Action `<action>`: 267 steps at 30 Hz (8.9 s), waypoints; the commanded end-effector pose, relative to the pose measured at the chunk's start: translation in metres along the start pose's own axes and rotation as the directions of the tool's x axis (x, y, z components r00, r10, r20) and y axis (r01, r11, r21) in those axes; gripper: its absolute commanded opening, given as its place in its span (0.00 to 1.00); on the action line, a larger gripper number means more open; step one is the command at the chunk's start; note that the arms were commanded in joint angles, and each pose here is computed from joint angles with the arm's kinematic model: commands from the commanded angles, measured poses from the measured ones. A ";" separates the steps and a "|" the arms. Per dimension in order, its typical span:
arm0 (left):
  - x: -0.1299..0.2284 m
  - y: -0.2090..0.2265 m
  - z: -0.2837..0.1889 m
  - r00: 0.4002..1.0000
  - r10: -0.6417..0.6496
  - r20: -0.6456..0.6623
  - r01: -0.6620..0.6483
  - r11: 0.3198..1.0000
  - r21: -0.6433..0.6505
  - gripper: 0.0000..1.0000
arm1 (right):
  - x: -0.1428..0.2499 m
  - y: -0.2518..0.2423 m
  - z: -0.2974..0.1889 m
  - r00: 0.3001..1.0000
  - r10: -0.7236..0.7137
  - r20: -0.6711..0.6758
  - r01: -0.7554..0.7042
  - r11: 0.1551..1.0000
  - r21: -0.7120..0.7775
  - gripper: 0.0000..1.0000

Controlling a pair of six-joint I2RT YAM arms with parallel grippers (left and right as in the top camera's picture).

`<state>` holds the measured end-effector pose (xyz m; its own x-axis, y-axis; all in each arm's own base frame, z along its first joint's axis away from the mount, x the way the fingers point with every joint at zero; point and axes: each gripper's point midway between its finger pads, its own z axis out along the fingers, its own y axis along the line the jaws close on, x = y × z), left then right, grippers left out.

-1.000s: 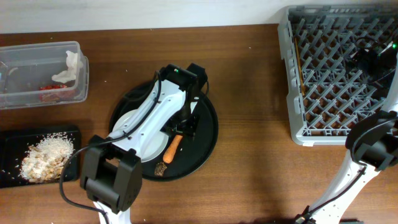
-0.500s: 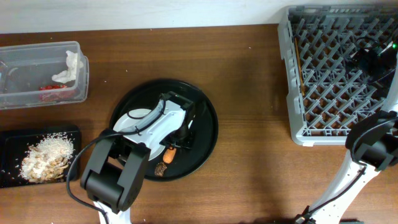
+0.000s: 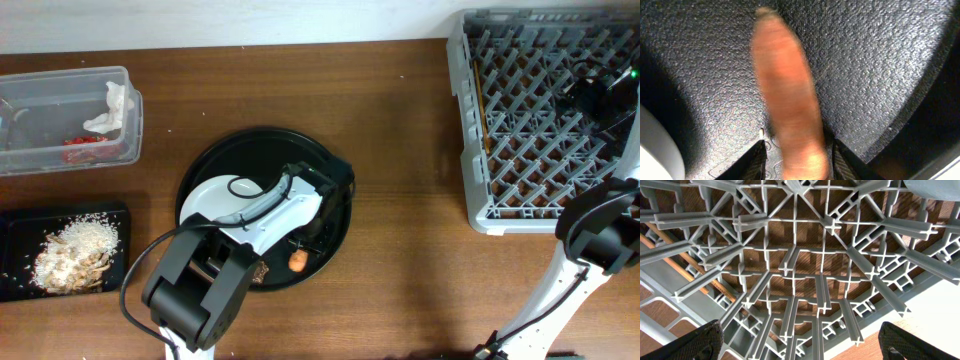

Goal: Sort waste into correct bins and load items into the dishwasher rack
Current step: 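Reach the left gripper to the carrot and grasp it, then carry the carrot left and drop it onto the black tray, then reach the left gripper to the brown shell piece and grasp it, then carry the shell piece left and drop it onto the black tray, then reach the right gripper to the white plate and grasp its rim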

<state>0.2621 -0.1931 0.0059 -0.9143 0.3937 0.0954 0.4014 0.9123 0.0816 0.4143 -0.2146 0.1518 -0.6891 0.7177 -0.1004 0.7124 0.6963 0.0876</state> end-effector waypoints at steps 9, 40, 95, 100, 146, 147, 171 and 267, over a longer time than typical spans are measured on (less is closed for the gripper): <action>-0.022 0.000 -0.036 0.999 -0.025 0.036 0.025 1.000 0.016 0.22 | -0.002 0.002 -0.023 0.999 -0.001 0.054 0.002 1.000 -0.019 0.98; 0.146 0.431 0.009 -0.196 -0.977 -0.080 0.980 -0.195 -0.029 0.22 | -0.002 0.002 -0.023 0.999 -0.001 0.054 0.002 1.000 -0.019 0.98; 0.092 0.119 -0.188 0.838 -0.533 0.115 0.521 0.845 0.119 0.58 | -0.002 0.002 -0.023 0.999 -0.001 0.053 0.002 1.000 -0.019 0.98; 0.091 0.112 -0.164 0.845 -0.531 0.071 0.520 0.845 0.129 0.66 | -0.002 0.002 -0.023 0.999 -0.001 0.053 0.002 1.000 -0.019 0.98; 0.085 0.058 0.023 0.859 -0.512 0.014 0.510 0.858 0.063 0.65 | -0.002 0.002 -0.023 0.999 -0.001 0.054 0.002 1.000 -0.019 0.98; 0.084 0.058 0.023 0.859 -0.512 0.016 0.510 0.858 0.064 0.65 | -0.002 0.002 -0.023 0.999 -0.001 0.054 0.002 1.000 -0.019 0.98; 0.050 0.054 -0.051 0.858 -0.511 0.050 0.501 0.855 0.138 0.18 | -0.002 0.002 -0.023 0.999 -0.001 0.053 0.002 1.000 -0.019 0.98; 0.170 0.394 -0.157 -0.231 -0.907 0.352 0.926 -0.094 0.366 0.99 | 0.521 0.344 0.117 0.529 -0.830 -0.178 0.822 0.553 -0.137 0.64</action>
<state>0.2739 0.2124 0.2091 -0.1866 -0.8779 -0.4409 -0.8979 0.3345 -0.2862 0.3261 0.3946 0.0353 -0.9797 -0.1981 0.0292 -0.1916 0.9698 0.1508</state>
